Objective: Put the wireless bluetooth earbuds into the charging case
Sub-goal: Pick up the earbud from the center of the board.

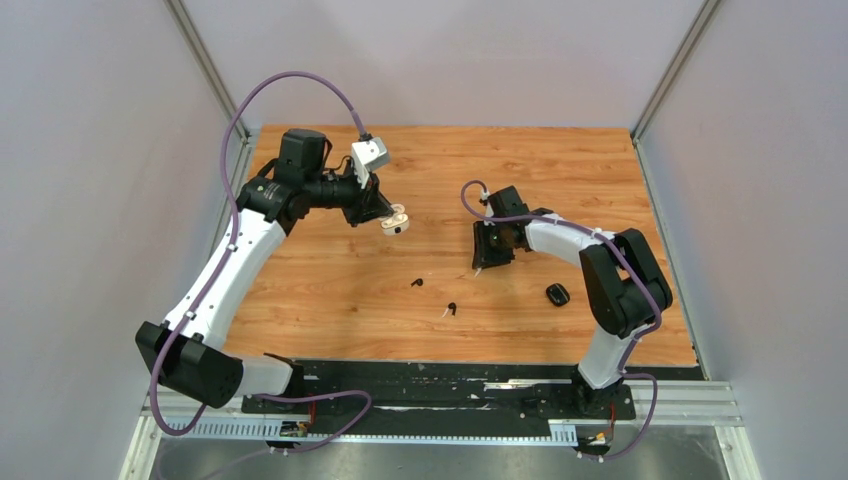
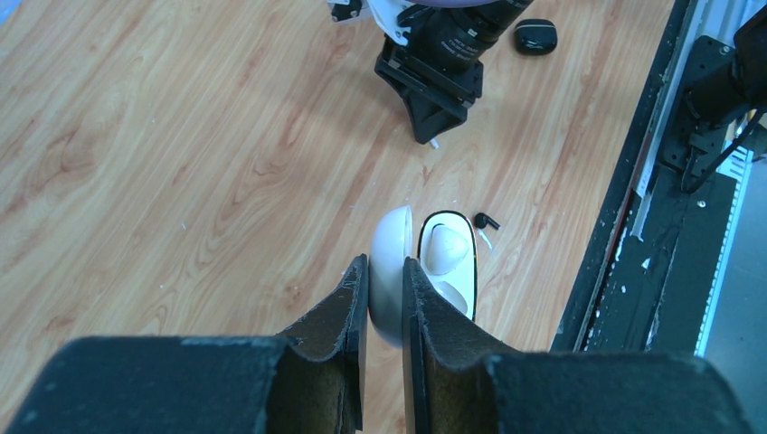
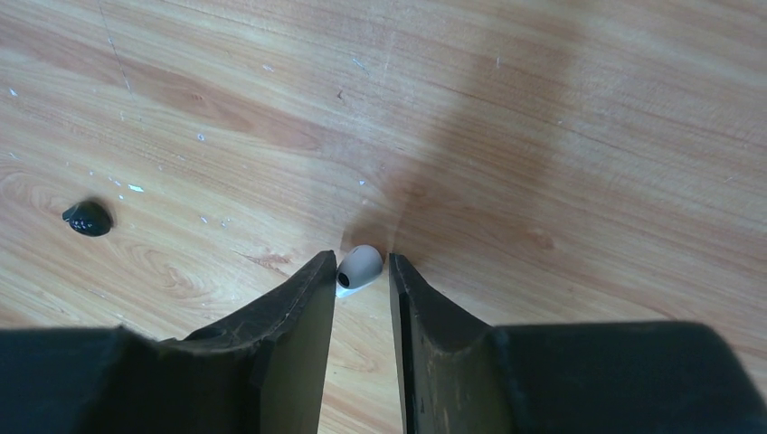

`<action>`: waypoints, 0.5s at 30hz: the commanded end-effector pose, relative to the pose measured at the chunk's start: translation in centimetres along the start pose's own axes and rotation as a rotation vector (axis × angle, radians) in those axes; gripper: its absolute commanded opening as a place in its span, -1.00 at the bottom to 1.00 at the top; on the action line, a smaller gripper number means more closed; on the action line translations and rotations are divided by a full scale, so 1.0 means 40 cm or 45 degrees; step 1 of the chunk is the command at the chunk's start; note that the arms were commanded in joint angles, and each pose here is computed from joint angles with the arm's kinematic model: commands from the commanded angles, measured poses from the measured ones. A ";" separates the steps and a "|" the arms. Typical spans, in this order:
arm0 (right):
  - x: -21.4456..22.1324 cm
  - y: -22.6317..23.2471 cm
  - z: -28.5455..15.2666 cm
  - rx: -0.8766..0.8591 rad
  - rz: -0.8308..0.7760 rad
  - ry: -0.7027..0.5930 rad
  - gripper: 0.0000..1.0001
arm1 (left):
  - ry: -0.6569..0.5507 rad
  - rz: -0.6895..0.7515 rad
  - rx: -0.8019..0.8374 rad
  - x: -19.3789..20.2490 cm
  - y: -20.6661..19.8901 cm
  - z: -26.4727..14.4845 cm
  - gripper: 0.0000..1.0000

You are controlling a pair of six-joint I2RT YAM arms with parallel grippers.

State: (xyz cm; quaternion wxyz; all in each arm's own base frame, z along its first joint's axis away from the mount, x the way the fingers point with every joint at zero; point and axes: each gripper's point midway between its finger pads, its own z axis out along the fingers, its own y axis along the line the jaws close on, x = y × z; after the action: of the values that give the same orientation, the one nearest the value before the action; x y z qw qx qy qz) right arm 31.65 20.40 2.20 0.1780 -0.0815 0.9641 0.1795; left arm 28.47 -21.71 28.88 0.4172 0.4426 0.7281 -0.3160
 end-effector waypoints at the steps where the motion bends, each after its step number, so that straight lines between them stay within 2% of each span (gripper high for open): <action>1: 0.018 -0.013 0.006 0.033 -0.007 0.029 -0.37 | -0.065 0.033 0.003 -0.035 -0.014 -0.020 -1.00; 5: 0.011 -0.009 0.013 0.024 -0.008 0.028 -0.59 | -0.062 0.032 0.001 -0.033 -0.015 -0.021 -1.00; 9: -0.021 0.022 -0.005 -0.052 -0.069 -0.015 -0.99 | -0.051 0.023 0.004 -0.024 -0.015 -0.019 -1.00; 15: -0.120 0.165 -0.168 -0.411 -0.266 -0.221 -1.00 | -0.034 -0.023 -0.028 -0.013 0.005 -0.005 -1.00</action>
State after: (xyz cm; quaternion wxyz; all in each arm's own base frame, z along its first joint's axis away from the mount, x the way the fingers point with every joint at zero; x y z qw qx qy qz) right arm 31.28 21.54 3.37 0.1776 -0.1197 0.9519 0.2190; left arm 28.38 -21.64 28.31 0.4105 0.4383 0.7341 -0.3171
